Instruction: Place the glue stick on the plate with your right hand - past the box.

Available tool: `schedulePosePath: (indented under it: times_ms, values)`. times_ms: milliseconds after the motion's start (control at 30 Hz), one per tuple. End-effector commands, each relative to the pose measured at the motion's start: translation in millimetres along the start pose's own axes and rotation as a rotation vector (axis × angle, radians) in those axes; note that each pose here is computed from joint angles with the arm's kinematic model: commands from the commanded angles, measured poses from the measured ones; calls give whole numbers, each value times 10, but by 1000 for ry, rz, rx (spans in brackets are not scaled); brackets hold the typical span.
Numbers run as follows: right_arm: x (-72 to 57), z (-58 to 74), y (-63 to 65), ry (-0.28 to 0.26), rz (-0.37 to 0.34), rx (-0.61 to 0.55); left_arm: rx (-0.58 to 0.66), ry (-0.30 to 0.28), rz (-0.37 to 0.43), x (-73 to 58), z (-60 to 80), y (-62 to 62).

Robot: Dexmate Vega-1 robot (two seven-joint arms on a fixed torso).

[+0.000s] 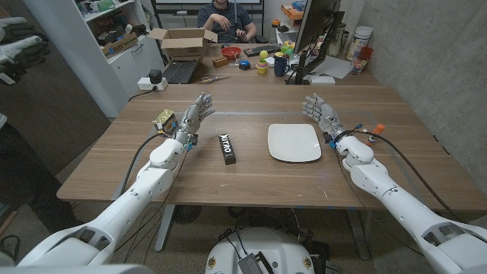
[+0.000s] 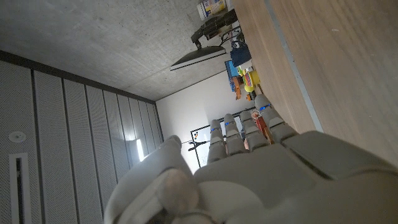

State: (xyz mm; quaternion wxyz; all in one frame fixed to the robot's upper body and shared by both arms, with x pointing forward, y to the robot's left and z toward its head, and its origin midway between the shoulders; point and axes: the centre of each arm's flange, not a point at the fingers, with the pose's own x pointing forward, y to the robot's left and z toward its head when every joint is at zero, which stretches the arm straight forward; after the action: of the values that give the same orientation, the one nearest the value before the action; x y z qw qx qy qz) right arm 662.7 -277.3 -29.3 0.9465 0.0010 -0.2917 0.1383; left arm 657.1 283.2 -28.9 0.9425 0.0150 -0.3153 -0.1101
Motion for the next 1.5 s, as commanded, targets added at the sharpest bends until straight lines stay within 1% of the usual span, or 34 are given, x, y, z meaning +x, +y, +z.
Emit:
schedulePosePath:
  times_ms: [33,67,100,133,167,200,233,267,300,333,400,433,467,500,533,567,600,633,700,833,900,967,1033,1200,1267,1300,1367,1500]
  values:
    - [114,-71,67,12,61,-24,82,-43,-64,2,-52,-81]
    - [141,-59,71,38,61,-30,84,-72,-56,2,-45,-71]
    - [167,-25,83,13,63,-25,98,-72,-37,11,-56,-65]
    - [175,15,92,-12,67,-21,87,-46,-29,37,-73,-71]
    - [186,57,95,-28,65,-27,57,-20,-54,82,-66,-79]
    - [199,89,91,-37,60,-39,25,-39,-85,120,-29,-96]
    - [215,117,77,-40,61,-54,59,-66,-82,131,38,-120]
    - [227,144,60,-37,63,-63,95,-75,-77,138,86,-133]
    - [226,175,48,-37,52,-69,94,-87,-86,159,122,-143]
    - [226,197,40,-44,49,-75,67,-89,-92,168,128,-149]
    - [227,280,13,-69,51,-105,82,-89,-94,172,155,-156]
    - [231,373,-22,-80,44,-149,88,-85,-94,168,163,-162]
    - [233,410,-42,-85,43,-167,78,-86,-97,166,162,-167]
    - [233,410,-42,-84,42,-168,78,-86,-97,166,162,-167]
    - [233,488,-82,-88,34,-218,92,-92,-97,152,177,-179]
    - [231,525,-99,-88,24,-246,87,-92,-100,144,178,-186]
    - [231,525,-99,-87,23,-247,87,-91,-100,144,178,-186]
    - [227,587,-127,-90,14,-287,79,-93,-103,131,179,-190]
    - [221,657,-142,-86,4,-350,88,-97,-95,110,193,-183]
    - [206,779,-146,-95,4,-453,93,-100,-92,78,219,-170]
    - [182,834,-139,-90,-19,-521,99,-108,-90,61,237,-166]
    - [173,860,-145,-91,-16,-537,107,-110,-89,49,249,-166]
    - [154,890,-161,-91,-27,-564,105,-112,-90,37,257,-168]
    - [89,966,-216,-86,-52,-658,113,-115,-88,11,267,-163]
    - [64,998,-241,-72,-79,-699,114,-109,-88,6,263,-156]
    - [56,1008,-258,-76,-77,-709,113,-109,-86,3,263,-154]
    - [40,1026,-293,-74,-100,-703,117,-109,-85,-2,268,-153]
    - [9,1078,-349,-75,-116,-765,123,-109,-90,-2,269,-158]
